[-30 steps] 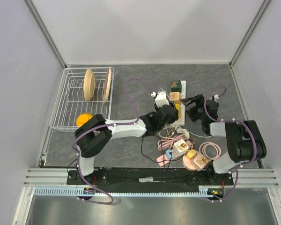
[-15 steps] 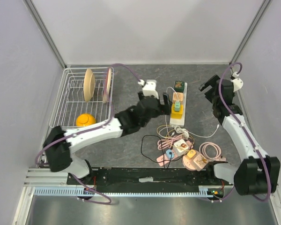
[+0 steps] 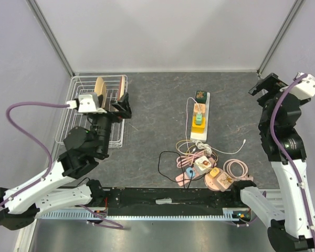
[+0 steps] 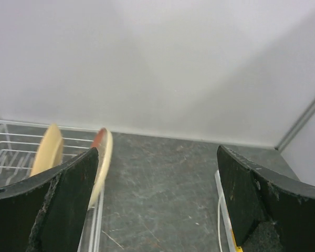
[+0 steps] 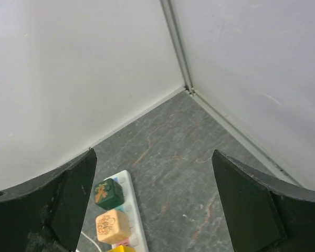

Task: Insert the plug
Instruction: Reset both arms

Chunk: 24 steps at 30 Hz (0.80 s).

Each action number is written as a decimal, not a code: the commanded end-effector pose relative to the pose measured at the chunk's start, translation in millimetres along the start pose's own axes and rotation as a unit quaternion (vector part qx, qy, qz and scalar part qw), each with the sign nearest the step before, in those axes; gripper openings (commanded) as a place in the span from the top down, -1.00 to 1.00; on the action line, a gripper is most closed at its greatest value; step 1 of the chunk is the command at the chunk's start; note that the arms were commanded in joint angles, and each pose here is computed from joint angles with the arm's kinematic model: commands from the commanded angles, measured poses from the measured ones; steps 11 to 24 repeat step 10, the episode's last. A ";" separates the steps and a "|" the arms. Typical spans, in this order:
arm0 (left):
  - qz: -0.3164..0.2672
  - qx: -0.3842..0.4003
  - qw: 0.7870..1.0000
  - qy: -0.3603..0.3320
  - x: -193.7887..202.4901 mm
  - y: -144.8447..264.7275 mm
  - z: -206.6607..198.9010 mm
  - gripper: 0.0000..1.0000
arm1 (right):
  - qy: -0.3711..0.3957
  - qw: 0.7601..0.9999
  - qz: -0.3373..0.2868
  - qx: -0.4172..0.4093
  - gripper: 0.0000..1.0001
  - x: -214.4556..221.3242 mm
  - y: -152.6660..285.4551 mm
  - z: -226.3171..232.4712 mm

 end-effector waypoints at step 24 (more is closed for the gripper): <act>-0.047 -0.043 0.997 -0.051 -50.4 7.3 23.5 -0.99 | 0.029 0.997 -0.049 0.048 -0.96 -23.7 31.5 -38.5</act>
Point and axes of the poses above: each gripper's point midway between its finger pads, its own y axis back along the fingers, its own z axis along the line the jaws close on, x = y × z, the point moved 3 cm from there along y, back along the fingers, and after that the axes turned 8 degrees about y, right-handed, at the moved point
